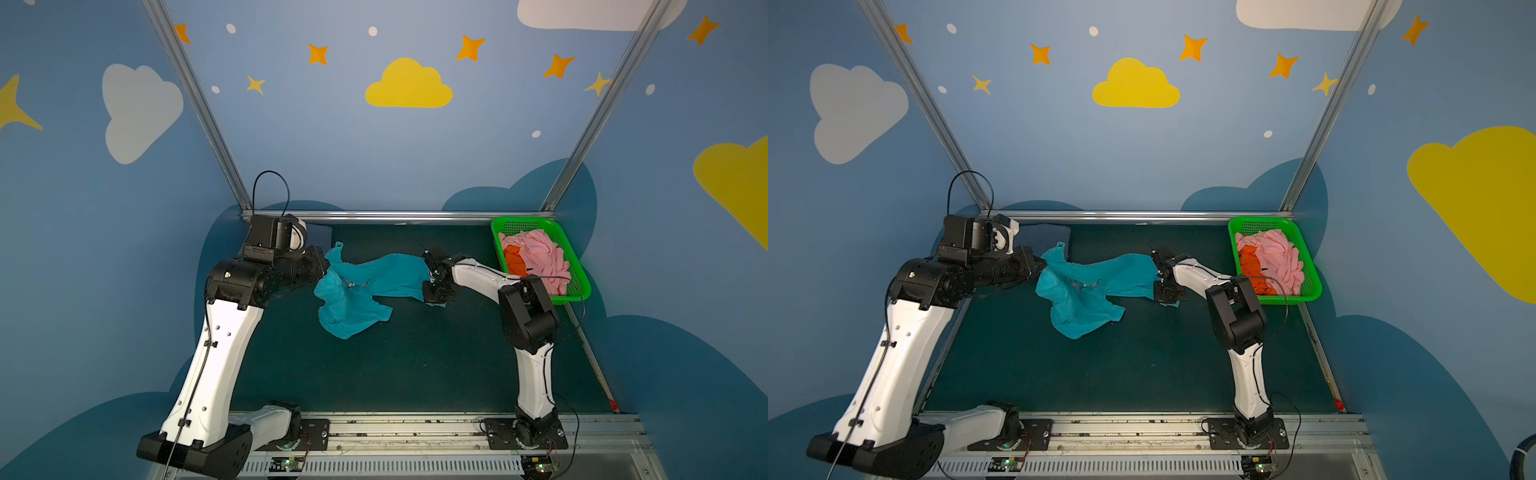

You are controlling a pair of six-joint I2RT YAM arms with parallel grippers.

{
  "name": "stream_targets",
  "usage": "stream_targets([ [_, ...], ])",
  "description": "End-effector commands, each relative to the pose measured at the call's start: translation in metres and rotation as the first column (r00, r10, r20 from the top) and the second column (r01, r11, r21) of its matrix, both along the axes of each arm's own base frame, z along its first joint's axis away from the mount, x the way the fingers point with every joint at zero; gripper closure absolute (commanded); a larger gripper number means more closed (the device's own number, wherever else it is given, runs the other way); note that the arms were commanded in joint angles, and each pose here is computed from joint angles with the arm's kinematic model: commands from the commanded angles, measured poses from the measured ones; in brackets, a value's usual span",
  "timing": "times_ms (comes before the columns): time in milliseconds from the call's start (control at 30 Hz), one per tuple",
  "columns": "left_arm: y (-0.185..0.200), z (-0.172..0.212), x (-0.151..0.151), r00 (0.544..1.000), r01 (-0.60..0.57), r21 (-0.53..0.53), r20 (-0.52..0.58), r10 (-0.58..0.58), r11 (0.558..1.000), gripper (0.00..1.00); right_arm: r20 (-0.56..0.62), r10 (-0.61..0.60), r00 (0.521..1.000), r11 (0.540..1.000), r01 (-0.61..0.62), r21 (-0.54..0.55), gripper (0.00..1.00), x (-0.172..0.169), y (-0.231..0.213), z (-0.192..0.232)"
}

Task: Fold and stack the t-shirts

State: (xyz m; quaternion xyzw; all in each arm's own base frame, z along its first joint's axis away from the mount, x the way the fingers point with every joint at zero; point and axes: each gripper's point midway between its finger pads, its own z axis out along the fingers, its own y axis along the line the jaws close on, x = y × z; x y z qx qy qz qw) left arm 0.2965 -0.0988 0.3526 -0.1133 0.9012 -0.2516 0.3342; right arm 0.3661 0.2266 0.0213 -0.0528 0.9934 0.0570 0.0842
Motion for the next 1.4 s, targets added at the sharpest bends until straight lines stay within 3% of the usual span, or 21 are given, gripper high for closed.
stream_targets([
  [0, 0.009, 0.006, 0.006, 0.999, -0.039, 0.01, 0.038, 0.039, 0.999, 0.96, -0.068, -0.018, 0.998, 1.0, 0.019, 0.019, 1.0, -0.048, -0.017, 0.009],
  [167, 0.025, 0.0, 0.013, 0.996, -0.084, 0.036, 0.032, 0.083, 0.996, 0.96, -0.098, -0.045, 0.994, 0.999, 0.045, -0.005, 1.0, -0.128, -0.054, 0.025],
  [300, 0.035, -0.009, 0.022, 0.993, -0.119, 0.049, 0.021, 0.118, 0.992, 0.96, -0.225, -0.01, 0.974, 0.995, 0.032, 0.096, 1.0, -0.194, -0.048, 0.021],
  [333, 0.036, -0.012, 0.025, 0.993, -0.122, 0.048, 0.017, 0.121, 0.991, 0.96, -0.253, 0.027, 0.967, 0.993, 0.004, 0.119, 0.94, -0.208, -0.04, 0.021],
  [433, 0.039, -0.024, 0.03, 0.991, -0.132, 0.06, -0.002, 0.133, 0.989, 0.96, -0.259, 0.145, 0.955, 0.982, -0.108, 0.153, 0.55, -0.223, -0.017, 0.034],
  [567, 0.039, -0.051, 0.023, 0.99, -0.124, 0.073, -0.058, 0.128, 0.99, 0.96, -0.074, 0.174, 0.982, 0.966, -0.155, 0.206, 0.39, -0.176, 0.004, 0.086],
  [700, 0.037, -0.105, -0.007, 0.975, -0.109, 0.07, -0.186, 0.121, 0.992, 0.96, 0.116, 0.08, 0.99, 0.965, -0.106, 0.24, 0.37, -0.102, 0.006, 0.139],
  [800, 0.044, -0.151, -0.04, 0.939, -0.137, 0.104, -0.303, 0.162, 0.985, 0.96, 0.194, -0.006, 0.981, 0.97, -0.041, 0.24, 0.36, -0.053, 0.009, 0.154],
  [933, 0.057, -0.193, -0.08, 0.881, -0.189, 0.162, -0.407, 0.24, 0.969, 0.96, 0.205, 0.009, 0.979, 0.968, -0.06, 0.246, 0.33, -0.011, 0.033, 0.143],
  [1000, 0.056, -0.202, -0.088, 0.872, -0.199, 0.145, -0.424, 0.243, 0.969, 0.96, 0.147, 0.034, 0.989, 0.972, -0.066, 0.224, 0.32, 0.002, 0.044, 0.128],
  [1200, 0.056, -0.202, -0.085, 0.869, -0.199, 0.152, -0.429, 0.246, 0.968, 0.96, 0.035, 0.135, 0.99, 0.977, -0.139, 0.163, 0.33, 0.029, 0.081, 0.08],
  [1367, 0.053, -0.21, -0.085, 0.853, -0.185, 0.149, -0.467, 0.234, 0.971, 0.96, 0.054, 0.201, 0.978, 0.965, -0.207, 0.163, 0.31, 0.045, 0.112, 0.059],
])
